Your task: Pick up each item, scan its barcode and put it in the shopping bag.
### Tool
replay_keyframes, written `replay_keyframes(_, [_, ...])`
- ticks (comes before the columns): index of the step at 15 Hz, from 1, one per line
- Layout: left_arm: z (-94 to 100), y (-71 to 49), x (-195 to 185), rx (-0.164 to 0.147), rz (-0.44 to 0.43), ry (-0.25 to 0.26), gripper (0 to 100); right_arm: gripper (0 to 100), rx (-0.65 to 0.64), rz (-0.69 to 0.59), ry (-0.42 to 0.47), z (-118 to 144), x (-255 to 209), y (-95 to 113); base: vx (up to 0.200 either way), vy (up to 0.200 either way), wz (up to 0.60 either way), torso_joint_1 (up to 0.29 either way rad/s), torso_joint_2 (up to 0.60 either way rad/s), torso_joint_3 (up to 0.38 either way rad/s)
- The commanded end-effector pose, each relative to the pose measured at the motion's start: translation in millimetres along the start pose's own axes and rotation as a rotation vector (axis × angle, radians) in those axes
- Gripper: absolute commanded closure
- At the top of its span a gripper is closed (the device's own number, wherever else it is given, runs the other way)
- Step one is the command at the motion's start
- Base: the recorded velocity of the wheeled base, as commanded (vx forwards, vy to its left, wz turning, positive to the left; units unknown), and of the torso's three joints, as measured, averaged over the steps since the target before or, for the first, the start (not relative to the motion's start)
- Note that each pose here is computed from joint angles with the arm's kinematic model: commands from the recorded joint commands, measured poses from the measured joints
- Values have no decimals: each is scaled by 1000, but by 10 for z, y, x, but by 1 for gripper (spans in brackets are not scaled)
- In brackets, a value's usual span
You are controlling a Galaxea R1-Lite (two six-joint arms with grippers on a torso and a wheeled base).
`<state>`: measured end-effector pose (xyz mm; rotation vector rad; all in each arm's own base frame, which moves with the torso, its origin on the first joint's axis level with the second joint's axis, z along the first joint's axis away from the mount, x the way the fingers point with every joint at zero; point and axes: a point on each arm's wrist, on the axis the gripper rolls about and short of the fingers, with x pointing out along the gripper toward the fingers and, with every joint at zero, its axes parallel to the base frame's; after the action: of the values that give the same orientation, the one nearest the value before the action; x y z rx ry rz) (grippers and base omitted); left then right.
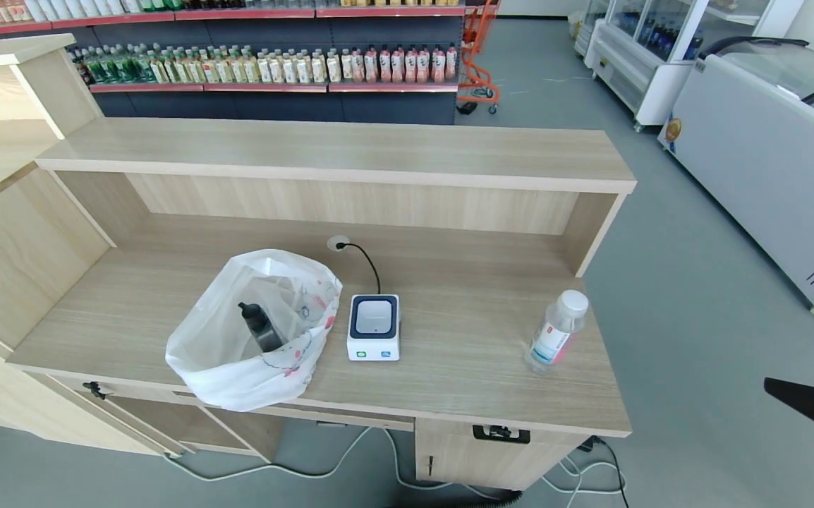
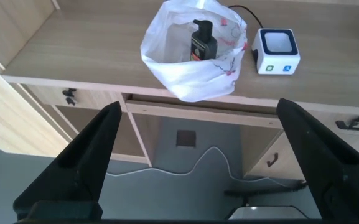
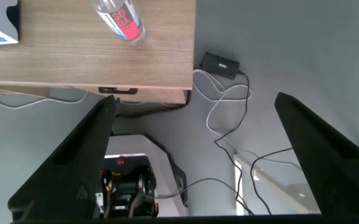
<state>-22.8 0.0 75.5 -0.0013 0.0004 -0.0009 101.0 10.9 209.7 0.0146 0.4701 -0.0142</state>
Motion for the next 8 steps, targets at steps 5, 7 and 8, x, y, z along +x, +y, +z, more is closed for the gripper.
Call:
replay_keyframes(5, [0, 0, 0, 0, 1, 0, 0, 0, -2, 0, 11, -105, -27, -11, 40, 0, 0, 1, 0, 0])
replay_keyframes(7, [0, 0, 0, 0, 1, 0, 0, 0, -2, 0, 15, -120, -25, -12, 200, 0, 0, -10, 0, 5])
replay_keyframes(8, [0, 0, 0, -2, 1, 0, 0, 0, -3, 0, 18, -124, -20, -11, 200, 0, 0, -2, -17, 2])
